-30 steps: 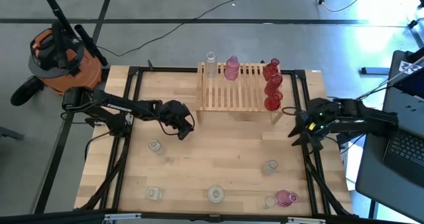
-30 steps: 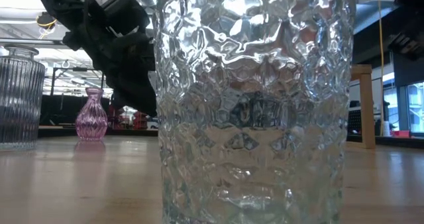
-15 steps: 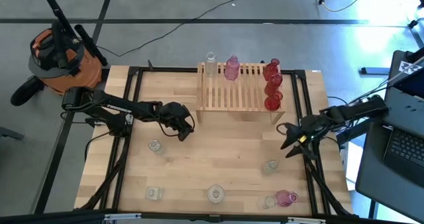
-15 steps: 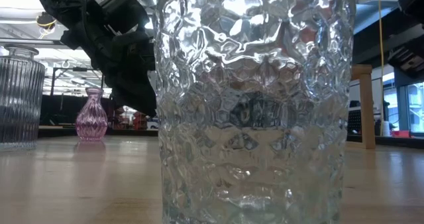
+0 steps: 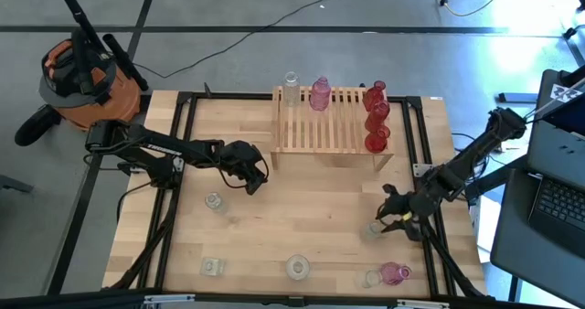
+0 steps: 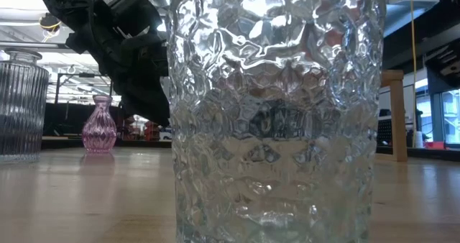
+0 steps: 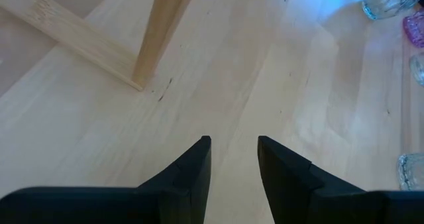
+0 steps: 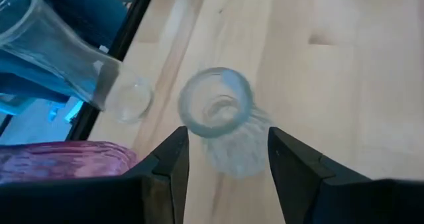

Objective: Sort vases onto shelf
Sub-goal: Put the transparent vase on the shelf aligned with the other transparent vase

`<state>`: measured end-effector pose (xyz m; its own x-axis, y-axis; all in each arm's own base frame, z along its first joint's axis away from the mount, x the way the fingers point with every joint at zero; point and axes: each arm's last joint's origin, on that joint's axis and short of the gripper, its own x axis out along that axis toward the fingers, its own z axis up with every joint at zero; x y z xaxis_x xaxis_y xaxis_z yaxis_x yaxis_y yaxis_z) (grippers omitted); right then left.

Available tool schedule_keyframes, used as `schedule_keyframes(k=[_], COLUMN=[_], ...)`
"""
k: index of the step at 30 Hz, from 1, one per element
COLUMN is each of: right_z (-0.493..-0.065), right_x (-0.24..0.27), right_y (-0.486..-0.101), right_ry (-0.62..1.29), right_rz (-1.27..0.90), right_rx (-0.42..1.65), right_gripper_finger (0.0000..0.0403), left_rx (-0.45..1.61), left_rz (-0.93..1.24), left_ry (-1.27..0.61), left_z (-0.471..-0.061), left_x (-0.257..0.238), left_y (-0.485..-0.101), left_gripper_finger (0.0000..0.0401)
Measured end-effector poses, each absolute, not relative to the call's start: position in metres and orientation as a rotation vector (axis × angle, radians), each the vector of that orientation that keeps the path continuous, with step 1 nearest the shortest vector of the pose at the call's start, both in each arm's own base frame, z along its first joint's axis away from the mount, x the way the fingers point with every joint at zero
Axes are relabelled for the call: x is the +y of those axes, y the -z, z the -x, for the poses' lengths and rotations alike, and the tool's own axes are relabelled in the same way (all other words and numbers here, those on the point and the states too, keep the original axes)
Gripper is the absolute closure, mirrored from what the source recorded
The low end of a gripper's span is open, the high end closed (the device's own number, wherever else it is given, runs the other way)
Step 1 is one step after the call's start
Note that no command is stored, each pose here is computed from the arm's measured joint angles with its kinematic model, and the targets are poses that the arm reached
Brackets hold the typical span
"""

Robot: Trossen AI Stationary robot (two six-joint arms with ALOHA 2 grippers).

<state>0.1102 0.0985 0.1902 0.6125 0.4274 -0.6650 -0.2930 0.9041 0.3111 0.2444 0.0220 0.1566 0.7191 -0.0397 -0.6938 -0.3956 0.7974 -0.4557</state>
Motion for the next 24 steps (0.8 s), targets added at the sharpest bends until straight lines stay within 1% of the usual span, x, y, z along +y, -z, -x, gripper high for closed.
schedule_keyframes(k=[6, 15, 24], right_z=[-0.12, -0.141, -0.158], right_x=[0.124, 0.148, 0.159], right_y=[-0.182, -0.159, -0.147], right_ry=[-0.44, -0.324, -0.183], right_rz=[-0.182, -0.188, -0.195], right_rx=[0.78, 0.723, 0.569], right_gripper_finger=[0.0251, 0.0251, 0.0251], left_rx=[0.753, 0.754, 0.754], left_rz=[0.63, 0.63, 0.629], left_ry=[-0.21, -0.209, -0.208], left_z=[-0.244, -0.244, -0.244], left_x=[0.022, 0.022, 0.022], left_y=[-0.157, -0.157, -0.157], left_gripper_finger=[0.0284, 0.0284, 0.0284])
